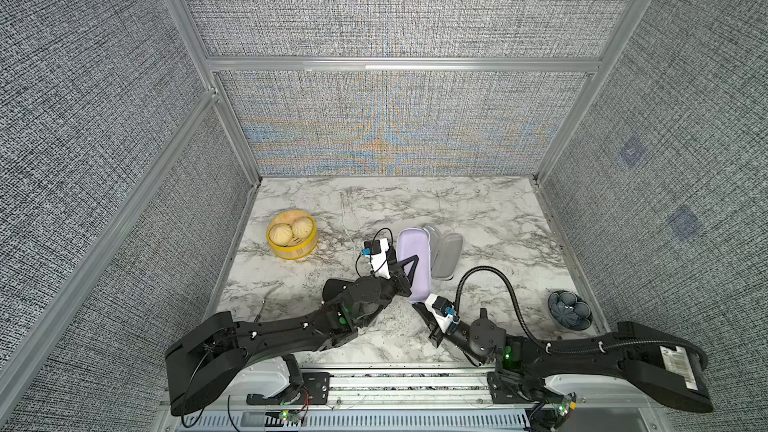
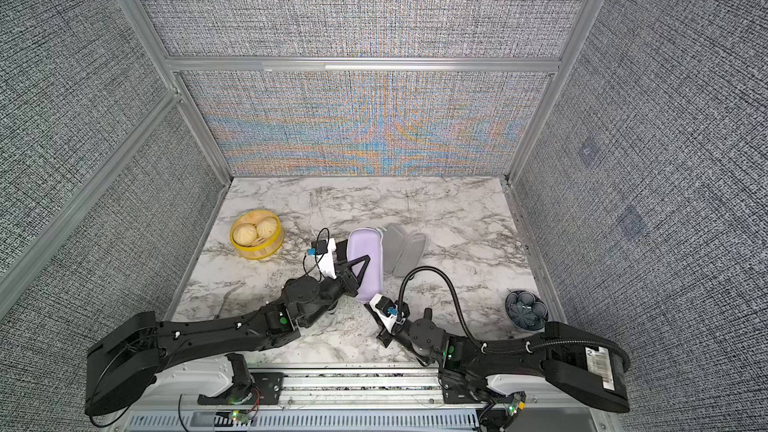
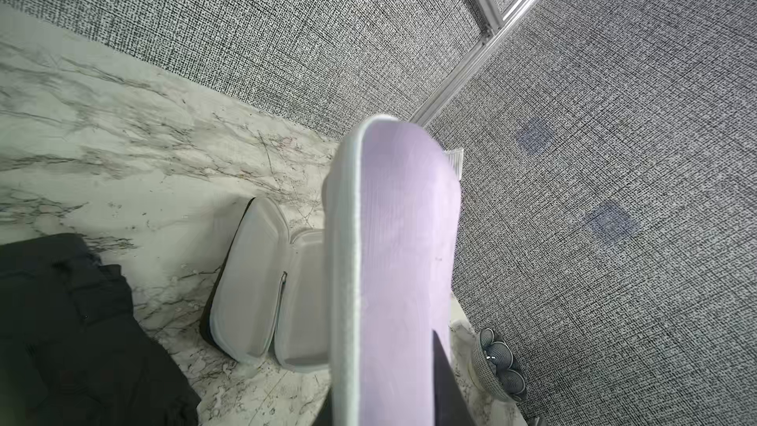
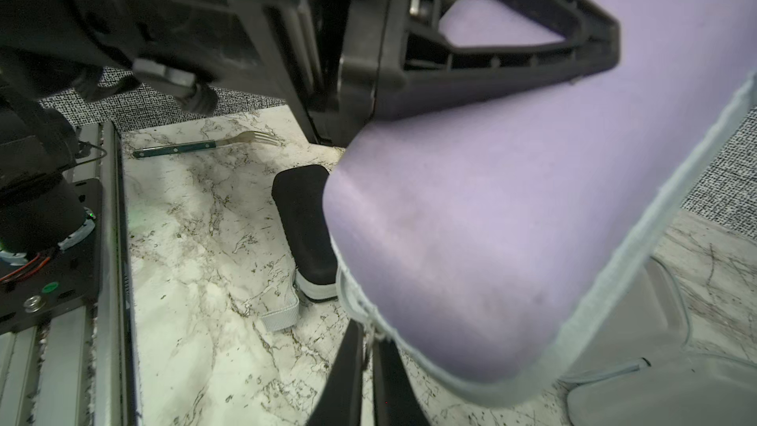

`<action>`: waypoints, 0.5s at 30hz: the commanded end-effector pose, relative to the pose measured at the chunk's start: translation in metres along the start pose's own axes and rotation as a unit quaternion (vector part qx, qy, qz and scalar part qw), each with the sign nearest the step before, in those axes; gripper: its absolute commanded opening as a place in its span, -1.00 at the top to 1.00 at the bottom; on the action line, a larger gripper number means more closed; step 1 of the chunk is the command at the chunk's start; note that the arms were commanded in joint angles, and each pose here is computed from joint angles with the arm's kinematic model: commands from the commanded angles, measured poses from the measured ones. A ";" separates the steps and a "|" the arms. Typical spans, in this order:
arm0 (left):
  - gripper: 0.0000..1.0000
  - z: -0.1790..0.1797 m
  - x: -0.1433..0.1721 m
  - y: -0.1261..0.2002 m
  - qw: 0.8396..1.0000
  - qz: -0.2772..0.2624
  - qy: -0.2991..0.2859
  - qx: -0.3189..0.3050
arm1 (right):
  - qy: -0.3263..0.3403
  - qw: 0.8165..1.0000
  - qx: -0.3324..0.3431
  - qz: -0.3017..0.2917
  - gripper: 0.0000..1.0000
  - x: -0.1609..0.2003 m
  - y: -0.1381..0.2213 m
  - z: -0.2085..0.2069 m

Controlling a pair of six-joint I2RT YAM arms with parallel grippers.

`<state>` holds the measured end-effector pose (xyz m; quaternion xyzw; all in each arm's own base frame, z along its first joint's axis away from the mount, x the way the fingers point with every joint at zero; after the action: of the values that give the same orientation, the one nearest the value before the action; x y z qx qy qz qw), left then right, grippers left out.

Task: Put umbrellas into zippered umbrella sleeves
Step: Adjust the umbrella sleeve at the center of the board.

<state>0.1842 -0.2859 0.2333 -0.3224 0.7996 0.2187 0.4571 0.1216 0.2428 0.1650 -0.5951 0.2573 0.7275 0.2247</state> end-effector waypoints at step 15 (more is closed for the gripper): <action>1.00 0.004 0.018 -0.012 1.000 -0.006 0.009 -0.028 | -0.028 0.998 -0.011 0.052 1.00 0.009 -0.009 0.008</action>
<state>0.1873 -0.2933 0.2100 -0.3242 0.7904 0.2572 0.4516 0.1221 0.2474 0.1483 -0.5740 0.3013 0.7386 0.1852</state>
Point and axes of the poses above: each gripper's point midway between its finger pads, its own y axis back along the fingers, its own z axis along the line the jaws close on, x = y × z, the point moved 6 cm from there along y, back along the fingers, and after that the axes turned 13 degrees about -y, right-handed, at the moved point
